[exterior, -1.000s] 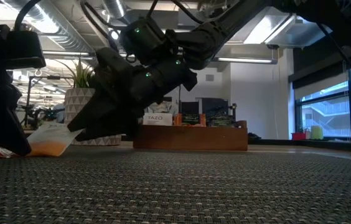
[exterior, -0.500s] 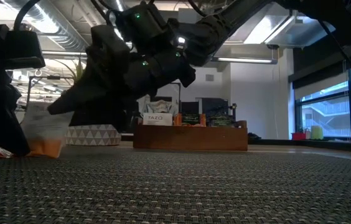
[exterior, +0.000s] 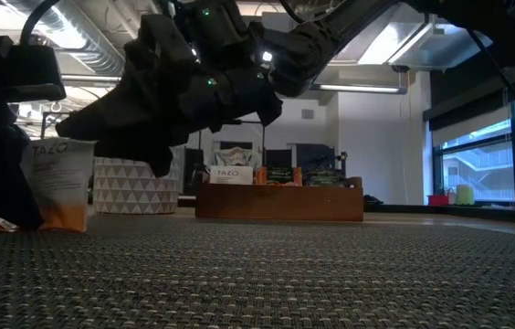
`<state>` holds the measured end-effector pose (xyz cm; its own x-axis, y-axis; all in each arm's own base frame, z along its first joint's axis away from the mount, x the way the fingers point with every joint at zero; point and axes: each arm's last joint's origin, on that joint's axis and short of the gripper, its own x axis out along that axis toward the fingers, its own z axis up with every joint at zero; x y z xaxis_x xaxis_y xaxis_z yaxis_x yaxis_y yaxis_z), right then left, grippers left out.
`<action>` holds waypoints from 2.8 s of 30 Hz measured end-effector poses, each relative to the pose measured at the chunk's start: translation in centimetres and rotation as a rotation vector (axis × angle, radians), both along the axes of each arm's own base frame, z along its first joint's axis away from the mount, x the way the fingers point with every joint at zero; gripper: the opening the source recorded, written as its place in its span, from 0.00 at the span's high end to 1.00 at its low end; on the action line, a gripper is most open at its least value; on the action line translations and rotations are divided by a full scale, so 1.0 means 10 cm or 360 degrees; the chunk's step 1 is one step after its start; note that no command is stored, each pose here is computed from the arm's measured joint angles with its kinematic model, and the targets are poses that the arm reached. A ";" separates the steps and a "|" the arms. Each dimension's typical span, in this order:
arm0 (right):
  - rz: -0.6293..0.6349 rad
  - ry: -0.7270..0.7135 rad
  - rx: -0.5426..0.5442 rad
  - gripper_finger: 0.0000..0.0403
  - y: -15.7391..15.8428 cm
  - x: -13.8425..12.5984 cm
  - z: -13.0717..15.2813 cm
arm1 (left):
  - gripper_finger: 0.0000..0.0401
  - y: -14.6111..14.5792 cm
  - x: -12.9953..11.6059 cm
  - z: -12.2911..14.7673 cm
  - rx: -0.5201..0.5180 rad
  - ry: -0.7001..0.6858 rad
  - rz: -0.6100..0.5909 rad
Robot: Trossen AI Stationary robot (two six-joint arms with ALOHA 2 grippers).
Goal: Pick & Place Tea
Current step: Put the white tea bag into the left section of the wooden organizer
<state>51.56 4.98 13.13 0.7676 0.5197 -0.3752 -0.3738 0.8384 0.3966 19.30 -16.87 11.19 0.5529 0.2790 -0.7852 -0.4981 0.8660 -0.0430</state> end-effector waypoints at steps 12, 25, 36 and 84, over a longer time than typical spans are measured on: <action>-0.0022 0.0117 -0.0029 0.78 0.00 -0.03 -0.07 | 0.97 0.00 0.00 0.00 -0.0002 0.0001 0.0000; -0.0082 0.0092 -0.0081 0.97 -0.02 -0.02 -0.06 | 0.97 -0.01 0.00 0.00 -0.0007 -0.0004 -0.0003; -0.0140 0.0163 -0.0231 0.99 -0.04 -0.14 0.29 | 0.98 -0.16 -0.08 0.17 -0.0161 -0.0165 -0.0066; -0.0741 0.0227 -0.0855 0.99 -1.18 -1.27 0.54 | 0.97 -0.29 -0.06 0.54 -0.0226 -0.0571 -0.0240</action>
